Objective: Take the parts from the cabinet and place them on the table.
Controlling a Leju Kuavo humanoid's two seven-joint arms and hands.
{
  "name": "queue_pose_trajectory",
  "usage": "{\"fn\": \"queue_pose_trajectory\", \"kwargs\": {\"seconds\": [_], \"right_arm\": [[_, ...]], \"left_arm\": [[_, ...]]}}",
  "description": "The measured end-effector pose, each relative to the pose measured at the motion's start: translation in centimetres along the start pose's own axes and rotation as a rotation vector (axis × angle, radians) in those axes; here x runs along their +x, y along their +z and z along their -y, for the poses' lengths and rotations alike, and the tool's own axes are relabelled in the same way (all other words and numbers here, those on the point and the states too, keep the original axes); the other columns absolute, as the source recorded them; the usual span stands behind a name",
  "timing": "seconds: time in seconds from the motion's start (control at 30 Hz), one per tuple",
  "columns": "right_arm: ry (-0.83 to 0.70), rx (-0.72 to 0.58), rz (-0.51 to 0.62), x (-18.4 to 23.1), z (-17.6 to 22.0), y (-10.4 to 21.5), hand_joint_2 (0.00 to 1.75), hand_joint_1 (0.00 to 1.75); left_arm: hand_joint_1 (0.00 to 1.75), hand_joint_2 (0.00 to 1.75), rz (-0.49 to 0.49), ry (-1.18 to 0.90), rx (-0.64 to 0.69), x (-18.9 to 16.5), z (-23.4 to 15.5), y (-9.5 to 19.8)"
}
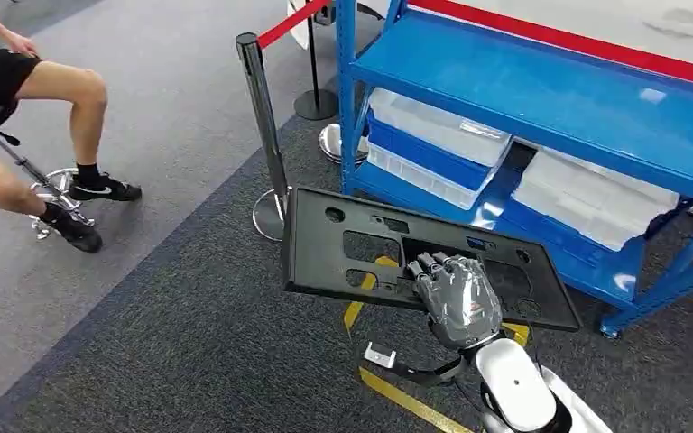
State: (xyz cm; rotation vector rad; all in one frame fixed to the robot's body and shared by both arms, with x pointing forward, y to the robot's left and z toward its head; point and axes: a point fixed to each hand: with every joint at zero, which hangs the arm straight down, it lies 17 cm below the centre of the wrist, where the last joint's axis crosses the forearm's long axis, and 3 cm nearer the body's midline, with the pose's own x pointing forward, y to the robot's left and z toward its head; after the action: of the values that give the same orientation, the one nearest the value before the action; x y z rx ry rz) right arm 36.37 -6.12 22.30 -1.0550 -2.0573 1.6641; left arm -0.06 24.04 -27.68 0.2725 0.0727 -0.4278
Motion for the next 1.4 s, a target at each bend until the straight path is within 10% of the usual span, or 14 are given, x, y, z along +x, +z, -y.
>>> {"fn": "queue_pose_trajectory", "kwargs": {"seconds": [1.4], "right_arm": [[-0.027, 0.018, 0.01, 0.6, -0.5, -0.8, 1.75, 1.75]], "left_arm": [[0.0, 1.75, -0.049, -0.003, 0.01, -0.4, -0.2, 0.0]]}}
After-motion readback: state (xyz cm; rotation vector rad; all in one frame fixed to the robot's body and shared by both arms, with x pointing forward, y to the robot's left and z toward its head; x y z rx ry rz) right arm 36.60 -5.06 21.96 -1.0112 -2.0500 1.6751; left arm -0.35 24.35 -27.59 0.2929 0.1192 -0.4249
